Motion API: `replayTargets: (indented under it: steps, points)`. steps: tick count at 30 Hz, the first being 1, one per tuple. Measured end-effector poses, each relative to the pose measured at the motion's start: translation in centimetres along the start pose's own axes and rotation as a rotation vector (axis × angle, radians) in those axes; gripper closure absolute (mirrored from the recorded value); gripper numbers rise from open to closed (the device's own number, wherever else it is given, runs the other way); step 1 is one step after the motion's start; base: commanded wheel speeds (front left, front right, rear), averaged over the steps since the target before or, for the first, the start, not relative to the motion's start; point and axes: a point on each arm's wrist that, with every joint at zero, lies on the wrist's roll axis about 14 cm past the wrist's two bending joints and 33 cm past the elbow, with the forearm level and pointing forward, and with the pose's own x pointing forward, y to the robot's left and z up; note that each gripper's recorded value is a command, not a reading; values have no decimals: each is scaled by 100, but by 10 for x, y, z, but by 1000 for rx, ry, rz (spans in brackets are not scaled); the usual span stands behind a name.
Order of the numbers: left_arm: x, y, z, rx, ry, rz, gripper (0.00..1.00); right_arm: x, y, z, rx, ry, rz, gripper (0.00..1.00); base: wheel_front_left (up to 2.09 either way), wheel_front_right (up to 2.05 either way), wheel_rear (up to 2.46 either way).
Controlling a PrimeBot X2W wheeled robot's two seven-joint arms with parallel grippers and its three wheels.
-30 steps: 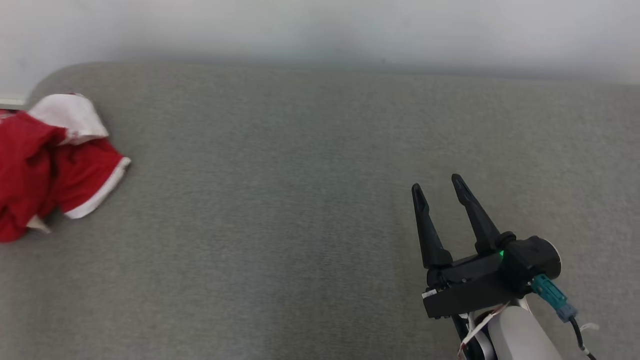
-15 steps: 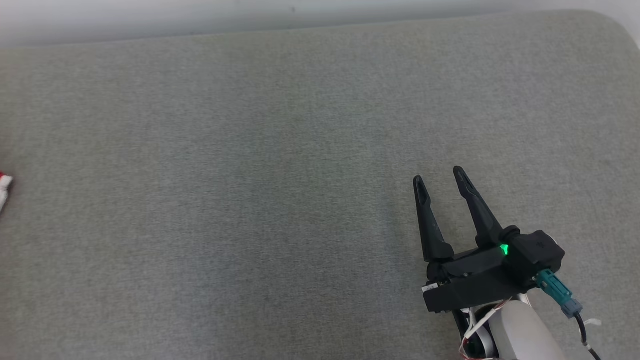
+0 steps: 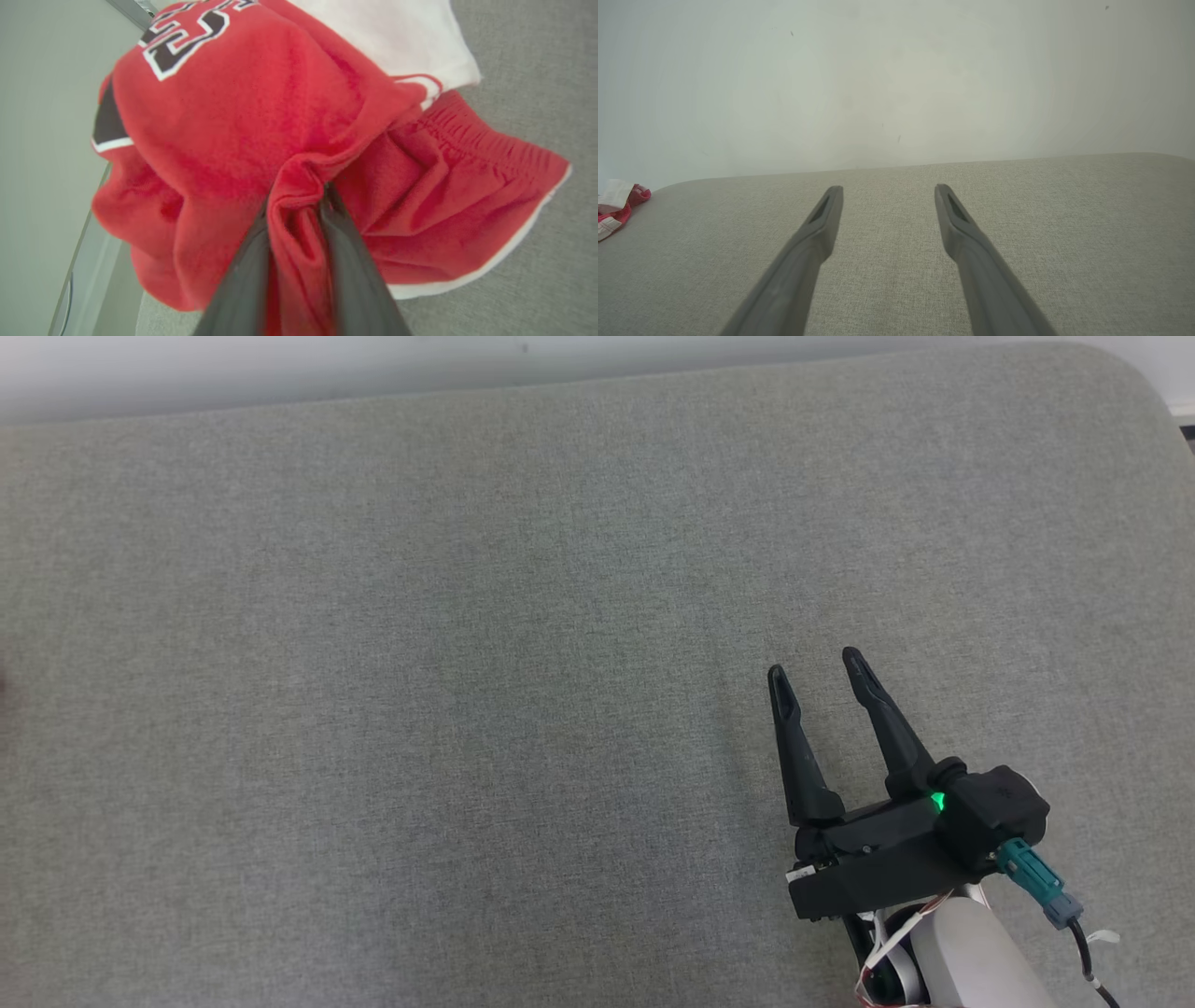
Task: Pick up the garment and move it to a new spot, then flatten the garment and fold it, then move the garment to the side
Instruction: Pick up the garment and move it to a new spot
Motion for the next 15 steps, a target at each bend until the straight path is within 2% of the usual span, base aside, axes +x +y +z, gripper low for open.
replayTargets:
  steps: [6, 11, 15]
  points:
    - [-15, 5, 41, -6, -203, -9, 100, 0, 3, 5, 9, -12, 3, 0, 0, 0, 0]
    - [-57, -3, 124, 5, -498, -62, 100, -5, 6, 6, 18, -12, 6, 0, 0, 0, 0]
    - [-109, -17, 187, 92, -737, -98, 100, -8, 12, 13, 28, -30, 18, 0, 0, 0, 0]
